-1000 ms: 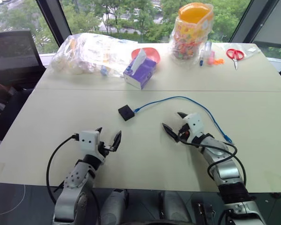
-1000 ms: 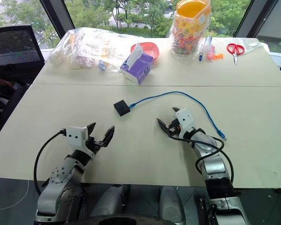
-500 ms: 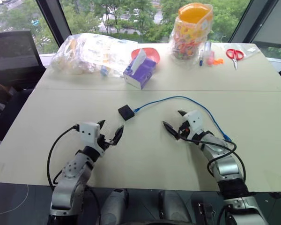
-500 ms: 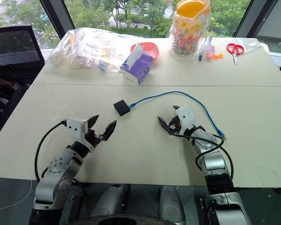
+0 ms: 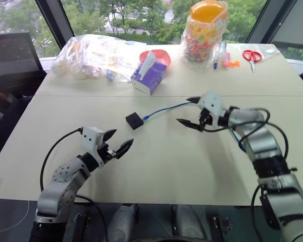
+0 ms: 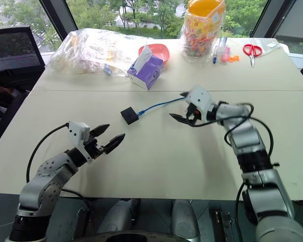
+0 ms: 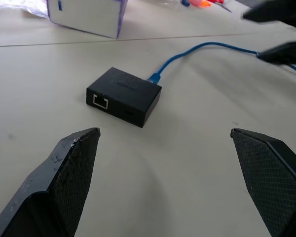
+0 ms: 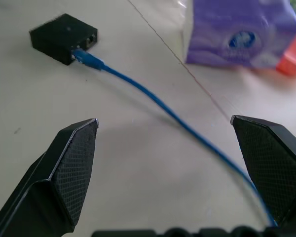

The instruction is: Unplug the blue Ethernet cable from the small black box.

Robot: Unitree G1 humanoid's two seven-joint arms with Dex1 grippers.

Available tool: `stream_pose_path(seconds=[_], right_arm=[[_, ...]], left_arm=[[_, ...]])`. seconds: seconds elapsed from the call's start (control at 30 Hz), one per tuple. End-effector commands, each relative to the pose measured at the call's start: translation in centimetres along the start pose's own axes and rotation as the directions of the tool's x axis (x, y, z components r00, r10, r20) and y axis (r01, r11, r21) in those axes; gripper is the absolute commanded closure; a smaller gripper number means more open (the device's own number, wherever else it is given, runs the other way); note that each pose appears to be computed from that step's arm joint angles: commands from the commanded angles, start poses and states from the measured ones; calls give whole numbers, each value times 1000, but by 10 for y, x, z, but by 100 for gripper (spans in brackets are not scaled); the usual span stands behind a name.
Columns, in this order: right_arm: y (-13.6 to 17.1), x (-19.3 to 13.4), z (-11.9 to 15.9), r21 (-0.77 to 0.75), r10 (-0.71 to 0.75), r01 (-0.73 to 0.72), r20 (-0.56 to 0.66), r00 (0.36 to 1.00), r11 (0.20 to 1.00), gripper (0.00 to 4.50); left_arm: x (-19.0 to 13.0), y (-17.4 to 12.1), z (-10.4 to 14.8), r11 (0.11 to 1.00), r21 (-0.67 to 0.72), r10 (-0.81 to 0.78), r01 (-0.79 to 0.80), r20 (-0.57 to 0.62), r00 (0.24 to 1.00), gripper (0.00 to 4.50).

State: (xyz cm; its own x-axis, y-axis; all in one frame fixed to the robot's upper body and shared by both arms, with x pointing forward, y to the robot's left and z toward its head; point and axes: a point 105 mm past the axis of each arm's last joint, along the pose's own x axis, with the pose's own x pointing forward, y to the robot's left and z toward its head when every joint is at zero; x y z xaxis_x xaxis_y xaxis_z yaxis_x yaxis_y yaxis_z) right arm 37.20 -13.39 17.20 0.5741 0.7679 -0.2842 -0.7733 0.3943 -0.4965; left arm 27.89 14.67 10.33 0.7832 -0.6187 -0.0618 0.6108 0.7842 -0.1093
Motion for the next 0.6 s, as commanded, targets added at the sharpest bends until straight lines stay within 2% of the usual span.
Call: stream_pose_path(seconds=[0.03,0.1,0.27,0.43,0.6], right_arm=[[-5,20,36,-172,150,-144,23,988,975,0],[-6,36,54,-297,244,-237,-13,970,925,0],[-1,65,75,-444,370,-377,-106,923,813,0],[8,87,75,-482,444,-521,-272,854,705,0],[17,106,87,-468,456,-588,-372,809,660,0]], left_arm=[[-3,13,20,999,40,24,-26,46,999,7],[-1,21,29,997,53,55,-59,68,996,7],[-2,30,35,991,91,89,-96,73,993,7],[-12,33,34,985,86,144,-151,85,986,7],[-19,34,36,974,85,199,-209,113,973,7]])
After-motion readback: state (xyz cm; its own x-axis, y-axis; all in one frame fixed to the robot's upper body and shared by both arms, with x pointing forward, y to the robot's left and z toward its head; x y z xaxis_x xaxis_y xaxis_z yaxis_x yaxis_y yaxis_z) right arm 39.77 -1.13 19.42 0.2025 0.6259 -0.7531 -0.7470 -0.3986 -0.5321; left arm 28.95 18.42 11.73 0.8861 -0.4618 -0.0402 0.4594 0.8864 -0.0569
